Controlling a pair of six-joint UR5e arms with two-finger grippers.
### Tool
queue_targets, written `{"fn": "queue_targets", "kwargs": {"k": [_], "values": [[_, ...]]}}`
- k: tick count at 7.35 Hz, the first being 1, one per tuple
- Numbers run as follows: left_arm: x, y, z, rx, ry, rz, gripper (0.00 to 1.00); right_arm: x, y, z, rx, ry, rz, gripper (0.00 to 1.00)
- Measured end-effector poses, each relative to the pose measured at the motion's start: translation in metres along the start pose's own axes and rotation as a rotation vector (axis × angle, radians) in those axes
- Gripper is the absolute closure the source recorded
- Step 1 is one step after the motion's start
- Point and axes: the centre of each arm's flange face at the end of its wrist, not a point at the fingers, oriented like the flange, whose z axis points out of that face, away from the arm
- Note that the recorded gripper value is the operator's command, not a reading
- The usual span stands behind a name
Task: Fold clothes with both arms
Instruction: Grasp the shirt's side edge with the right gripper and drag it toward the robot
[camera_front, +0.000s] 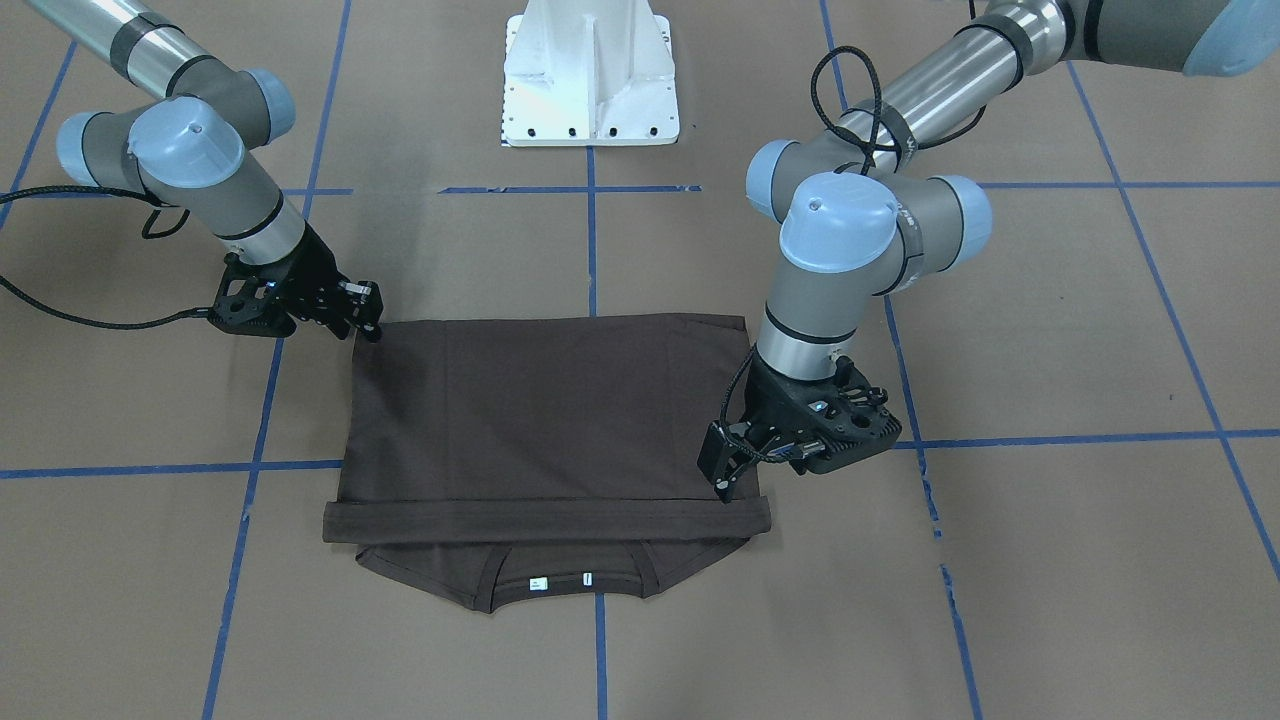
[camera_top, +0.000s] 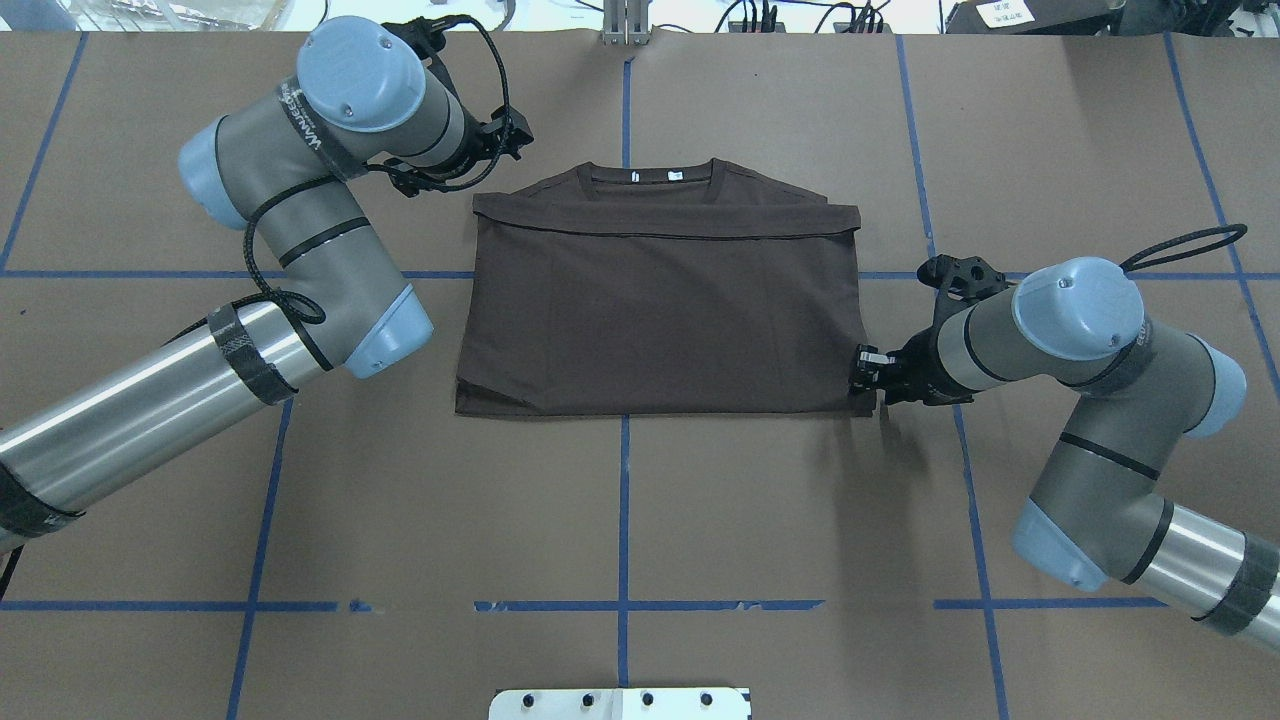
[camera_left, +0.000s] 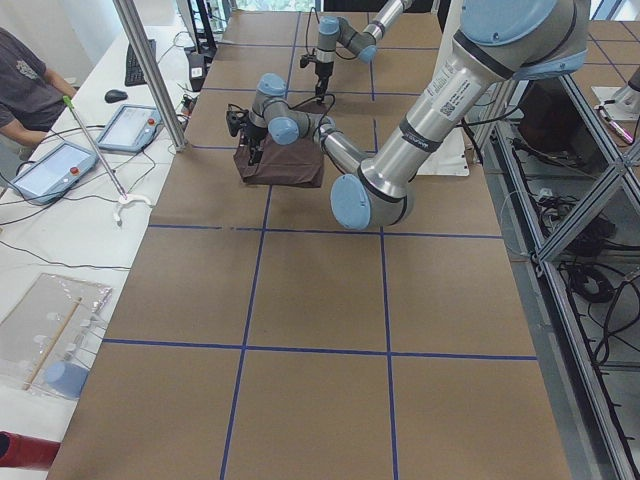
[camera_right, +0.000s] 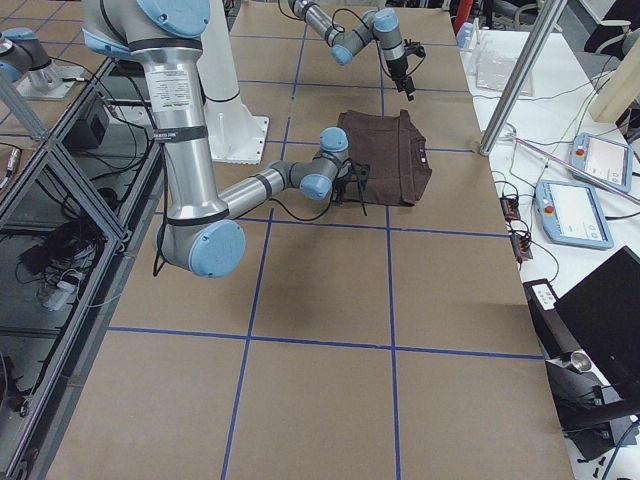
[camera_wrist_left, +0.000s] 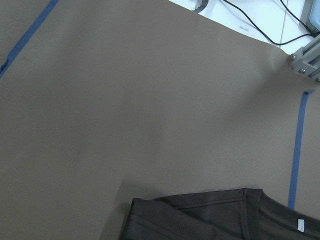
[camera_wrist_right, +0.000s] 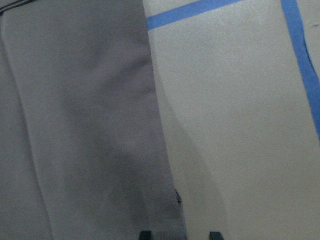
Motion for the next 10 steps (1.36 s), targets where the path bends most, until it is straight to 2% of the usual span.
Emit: {"fn": "queue_targets", "kwargs": {"k": [1,2,3,4,8,10], "values": [[0.0,0.0,0.0,0.0,0.0,0.001,0.0,0.0,0.0,0.001,-0.001,0.004,0.001,0.53],[0.0,0.0,0.0,0.0,0.0,0.001,0.0,0.001,0.0,0.003,-0.003,0.011,0.003,0.71],[0.0,0.0,0.0,0.0,0.001,0.002,0.0,0.001,0.0,0.004,-0.005,0.017,0.006,0.95],[0.0,0.0,0.0,0.0,0.001,0.002,0.0,0.002,0.001,0.004,-0.008,0.02,0.007,1.0],[0.0,0.0,0.0,0.001,0.0,0.004,0.0,0.0,0.002,0.002,-0.014,0.015,0.005,1.0],[0.001,0.0,-0.001,0.001,0.002,0.004,0.0,0.001,0.01,-0.009,-0.015,-0.001,-0.004,1.0]]}}
